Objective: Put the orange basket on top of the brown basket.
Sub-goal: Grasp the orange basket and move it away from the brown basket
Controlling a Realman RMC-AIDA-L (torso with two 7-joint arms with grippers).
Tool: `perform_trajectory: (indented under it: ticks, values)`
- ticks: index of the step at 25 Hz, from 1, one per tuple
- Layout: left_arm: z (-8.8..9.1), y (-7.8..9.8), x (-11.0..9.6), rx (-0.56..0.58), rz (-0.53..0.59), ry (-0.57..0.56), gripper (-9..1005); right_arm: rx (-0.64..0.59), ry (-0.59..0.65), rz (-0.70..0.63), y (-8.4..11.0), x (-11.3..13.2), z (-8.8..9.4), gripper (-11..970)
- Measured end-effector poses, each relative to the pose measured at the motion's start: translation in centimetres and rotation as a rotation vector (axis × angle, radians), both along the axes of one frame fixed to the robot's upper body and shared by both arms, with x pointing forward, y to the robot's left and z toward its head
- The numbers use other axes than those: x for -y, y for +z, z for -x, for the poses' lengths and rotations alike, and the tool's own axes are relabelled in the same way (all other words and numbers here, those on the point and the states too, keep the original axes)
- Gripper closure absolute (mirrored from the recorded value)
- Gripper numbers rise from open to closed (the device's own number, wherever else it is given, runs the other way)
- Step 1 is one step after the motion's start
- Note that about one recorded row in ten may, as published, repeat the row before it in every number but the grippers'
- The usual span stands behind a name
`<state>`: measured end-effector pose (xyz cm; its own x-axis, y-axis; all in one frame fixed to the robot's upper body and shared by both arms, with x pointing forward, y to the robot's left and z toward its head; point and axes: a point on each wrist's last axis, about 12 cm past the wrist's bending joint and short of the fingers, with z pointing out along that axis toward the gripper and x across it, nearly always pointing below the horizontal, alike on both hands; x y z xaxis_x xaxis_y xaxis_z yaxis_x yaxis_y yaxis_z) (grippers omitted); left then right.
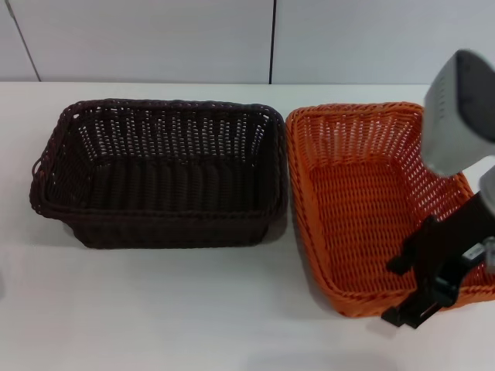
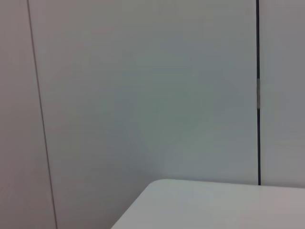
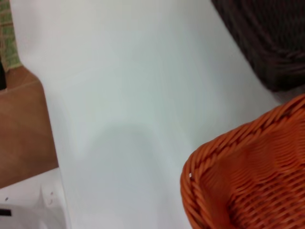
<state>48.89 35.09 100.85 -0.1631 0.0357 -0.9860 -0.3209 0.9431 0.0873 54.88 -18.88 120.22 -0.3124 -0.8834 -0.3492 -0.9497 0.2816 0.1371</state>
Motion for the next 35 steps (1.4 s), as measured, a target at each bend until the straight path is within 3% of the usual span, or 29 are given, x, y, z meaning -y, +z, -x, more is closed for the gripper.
perform_trajectory:
  ticks: [5,11,18,19,25,26,35]
  values:
    - [0.0,0.1,-0.1,0.003,-0.003,0.000,208,-0.034,0.022,0.032,-1.5,-1.0,-0.1,206]
    - [0.1,0.0,-0.5,-0.001,-0.010,0.010,208,0.022,-0.035,0.118,-2.3,-1.4,-0.7,206]
    - [0.0,-0.1,-0.8,-0.007,-0.020,0.010,208,0.029,-0.035,0.154,-3.0,-2.3,-1.1,283]
    - [0.1,0.0,-0.8,-0.005,-0.022,0.012,208,0.036,-0.028,0.158,-2.9,-2.5,-1.1,523]
    - [0.2,0.0,-1.0,0.004,-0.035,0.016,208,0.072,-0.046,0.169,-2.5,-2.6,-1.3,696]
    - [0.2,0.0,-1.0,0.005,-0.037,0.017,208,0.116,-0.075,0.162,-1.7,-2.8,-1.3,725]
    - [0.2,0.2,-1.1,0.020,-0.045,0.018,208,0.258,-0.131,0.119,1.7,-3.9,-1.2,804]
